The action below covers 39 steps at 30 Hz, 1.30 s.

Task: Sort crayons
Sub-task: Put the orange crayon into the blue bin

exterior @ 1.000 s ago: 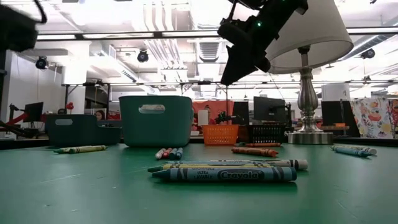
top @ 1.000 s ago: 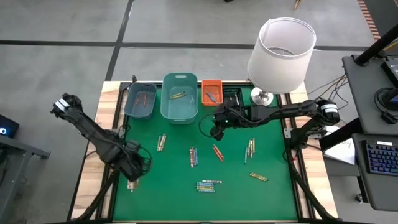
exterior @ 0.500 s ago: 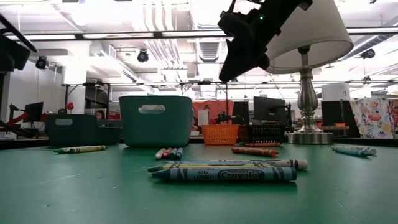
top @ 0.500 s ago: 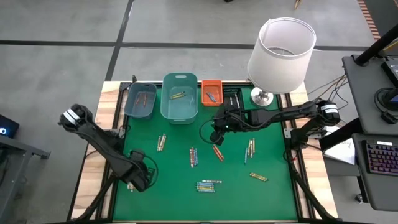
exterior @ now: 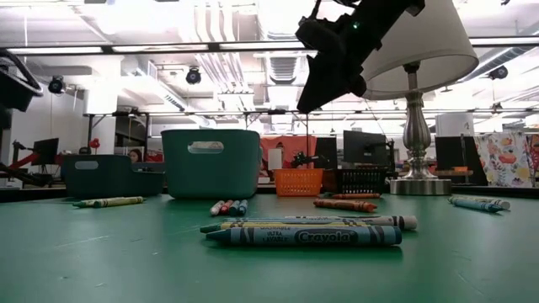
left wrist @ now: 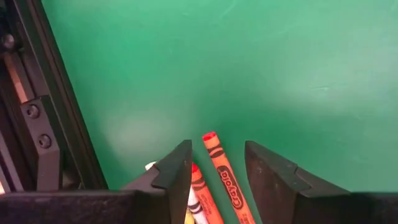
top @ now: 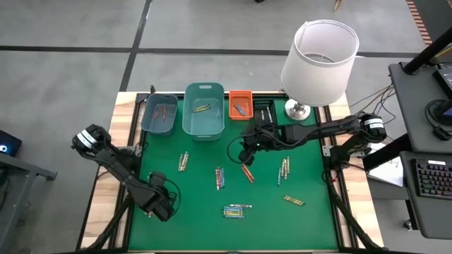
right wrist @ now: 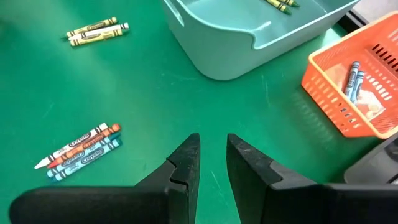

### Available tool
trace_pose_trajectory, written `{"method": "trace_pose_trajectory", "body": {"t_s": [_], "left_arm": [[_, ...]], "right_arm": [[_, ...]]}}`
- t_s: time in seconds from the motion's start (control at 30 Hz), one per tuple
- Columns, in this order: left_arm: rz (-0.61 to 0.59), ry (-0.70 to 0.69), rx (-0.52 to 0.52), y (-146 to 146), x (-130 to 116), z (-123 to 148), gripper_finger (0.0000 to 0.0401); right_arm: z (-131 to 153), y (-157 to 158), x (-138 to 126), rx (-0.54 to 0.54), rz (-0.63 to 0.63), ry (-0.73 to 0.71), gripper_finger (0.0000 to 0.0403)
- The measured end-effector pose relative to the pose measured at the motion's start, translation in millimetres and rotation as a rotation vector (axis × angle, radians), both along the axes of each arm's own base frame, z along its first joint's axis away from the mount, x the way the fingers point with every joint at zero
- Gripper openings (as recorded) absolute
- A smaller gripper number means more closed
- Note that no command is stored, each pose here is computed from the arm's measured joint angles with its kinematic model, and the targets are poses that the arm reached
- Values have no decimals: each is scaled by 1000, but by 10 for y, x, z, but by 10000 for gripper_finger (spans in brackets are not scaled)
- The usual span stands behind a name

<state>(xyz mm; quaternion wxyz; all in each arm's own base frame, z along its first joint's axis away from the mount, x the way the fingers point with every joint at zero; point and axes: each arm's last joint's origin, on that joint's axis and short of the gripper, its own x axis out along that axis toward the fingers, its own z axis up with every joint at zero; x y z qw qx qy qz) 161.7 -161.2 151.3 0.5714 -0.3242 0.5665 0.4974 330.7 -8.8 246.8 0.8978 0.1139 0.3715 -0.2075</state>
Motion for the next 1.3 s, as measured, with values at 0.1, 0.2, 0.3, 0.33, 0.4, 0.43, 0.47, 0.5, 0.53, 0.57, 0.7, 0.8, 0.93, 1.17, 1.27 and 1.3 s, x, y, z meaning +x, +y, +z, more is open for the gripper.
{"method": "trace_pose_trajectory", "body": {"t_s": [0.1, 0.2, 0.3, 0.33, 0.4, 0.43, 0.47, 0.5, 0.53, 0.57, 0.7, 0.8, 0.93, 1.17, 1.27, 1.3], "left_arm": [[-1, 10, 10, -23, 10, -58, 128], [-4, 8, 8, -47, 16, -92, 127], [-4, 6, 7, -62, 25, -120, 127], [-4, 6, 8, -68, 24, -126, 127], [7, 5, 13, -76, 26, -138, 126], [12, 5, 16, -79, 26, -144, 125], [13, 4, 18, -82, 26, -148, 122], [14, 3, 19, -82, 27, -150, 118], [13, 0, 20, -83, 29, -151, 114], [12, -4, 22, -85, 32, -151, 108], [8, -21, 27, -92, 44, -149, 78], [6, -35, 32, -94, 50, -151, 55], [9, -56, 43, -94, 58, -152, 26], [17, -74, 63, -86, 60, -151, 5], [15, -85, 69, -79, 59, -143, 4], [13, -94, 71, -75, 59, -134, 3]], "right_arm": [[-34, 7, -11, 1, 0, 6, 68], [-62, 8, -7, 1, 0, -11, 68], [-82, 8, -10, 2, 0, -15, 68], [-85, 8, -11, 2, 0, -14, 68], [-85, 8, -11, 2, 0, -15, 68], [-84, 8, -10, 2, 0, -16, 68], [-84, 8, -9, 2, 0, -17, 68], [-81, 8, -7, 2, 0, -20, 68], [-79, 8, -4, 2, 0, -25, 68], [-79, 10, -1, 2, 1, -30, 68], [-77, 13, 2, 2, 2, -34, 68], [-77, 13, 2, 2, 2, -34, 68], [-77, 13, 2, 2, 2, -34, 68], [-77, 13, 2, 0, 5, -33, 68], [-77, 13, 2, 0, 5, -33, 68], [-77, 13, 2, 0, 5, -33, 68]]}}
